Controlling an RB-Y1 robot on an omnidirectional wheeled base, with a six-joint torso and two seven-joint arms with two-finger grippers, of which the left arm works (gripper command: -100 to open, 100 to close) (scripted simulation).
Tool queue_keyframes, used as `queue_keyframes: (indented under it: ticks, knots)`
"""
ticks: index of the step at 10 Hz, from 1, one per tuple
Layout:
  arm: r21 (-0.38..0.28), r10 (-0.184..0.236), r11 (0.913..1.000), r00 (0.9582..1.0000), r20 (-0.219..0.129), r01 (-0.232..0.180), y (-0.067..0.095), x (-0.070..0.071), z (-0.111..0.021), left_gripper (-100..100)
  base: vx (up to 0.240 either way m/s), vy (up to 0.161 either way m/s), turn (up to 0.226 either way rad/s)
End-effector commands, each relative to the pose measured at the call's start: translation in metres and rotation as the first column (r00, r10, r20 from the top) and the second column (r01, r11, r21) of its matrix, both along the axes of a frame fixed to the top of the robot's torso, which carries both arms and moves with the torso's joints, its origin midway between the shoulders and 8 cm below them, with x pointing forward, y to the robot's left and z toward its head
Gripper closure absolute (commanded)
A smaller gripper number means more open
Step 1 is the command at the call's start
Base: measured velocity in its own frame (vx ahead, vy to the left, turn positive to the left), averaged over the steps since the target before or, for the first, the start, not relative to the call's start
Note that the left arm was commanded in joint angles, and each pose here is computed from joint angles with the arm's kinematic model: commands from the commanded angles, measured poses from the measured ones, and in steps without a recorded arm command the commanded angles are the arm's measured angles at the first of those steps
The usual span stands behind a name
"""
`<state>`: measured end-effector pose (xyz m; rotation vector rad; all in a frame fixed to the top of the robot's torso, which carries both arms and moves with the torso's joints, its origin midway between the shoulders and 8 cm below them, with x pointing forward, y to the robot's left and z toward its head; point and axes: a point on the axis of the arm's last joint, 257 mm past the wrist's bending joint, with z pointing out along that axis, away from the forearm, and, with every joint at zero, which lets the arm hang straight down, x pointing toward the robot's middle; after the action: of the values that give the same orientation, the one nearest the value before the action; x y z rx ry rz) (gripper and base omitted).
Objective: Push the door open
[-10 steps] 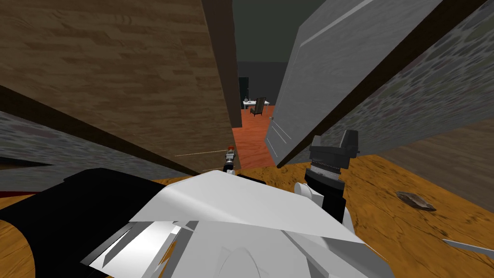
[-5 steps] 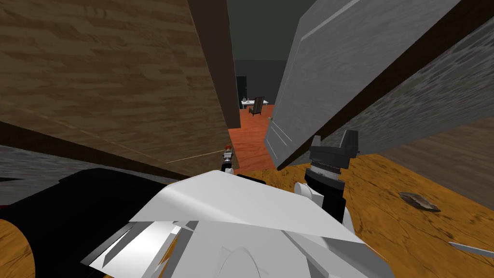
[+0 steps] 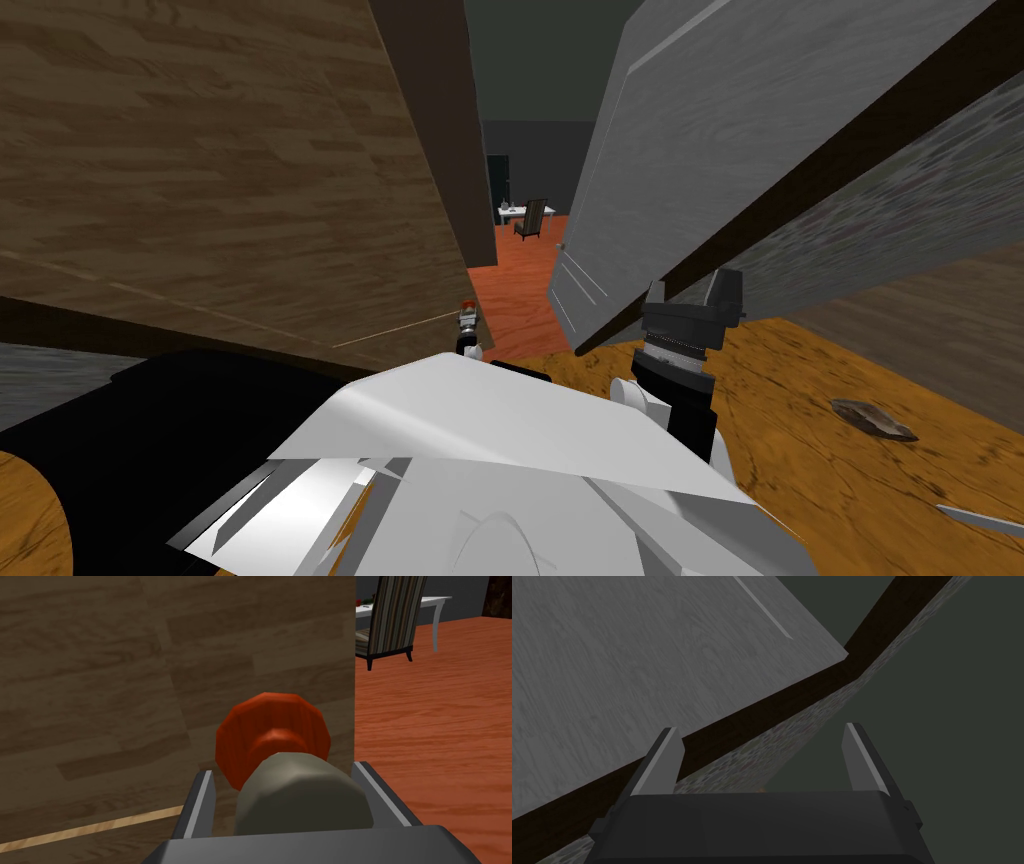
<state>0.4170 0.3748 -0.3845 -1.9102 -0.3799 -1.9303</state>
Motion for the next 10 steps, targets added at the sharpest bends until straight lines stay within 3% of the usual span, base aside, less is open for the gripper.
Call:
queue_keyframes:
  ticks: [1, 3, 6, 8, 10]
  knots:
    - [0.017, 0.040, 0.9991, 0.9991, 0.017, -0.040, 0.020, -0.004, 0.007, 100, 0.056, 0.023, -0.015]
    - [0.017, 0.040, 0.9991, 0.9991, 0.017, -0.040, 0.020, -0.004, 0.007, 100, 0.033, 0.017, -0.006]
    - [0.023, 0.107, 0.9939, 0.9939, 0.028, -0.108, 0.045, -0.008, 0.011, 100, 0.092, 0.015, -0.022]
    - [0.023, 0.125, 0.9918, 0.9917, 0.030, -0.125, 0.051, -0.010, 0.012, 100, 0.111, 0.024, -0.008]
    - [0.022, 0.160, 0.9867, 0.9865, 0.035, -0.161, 0.062, -0.013, 0.013, 100, 0.078, 0.031, -0.012]
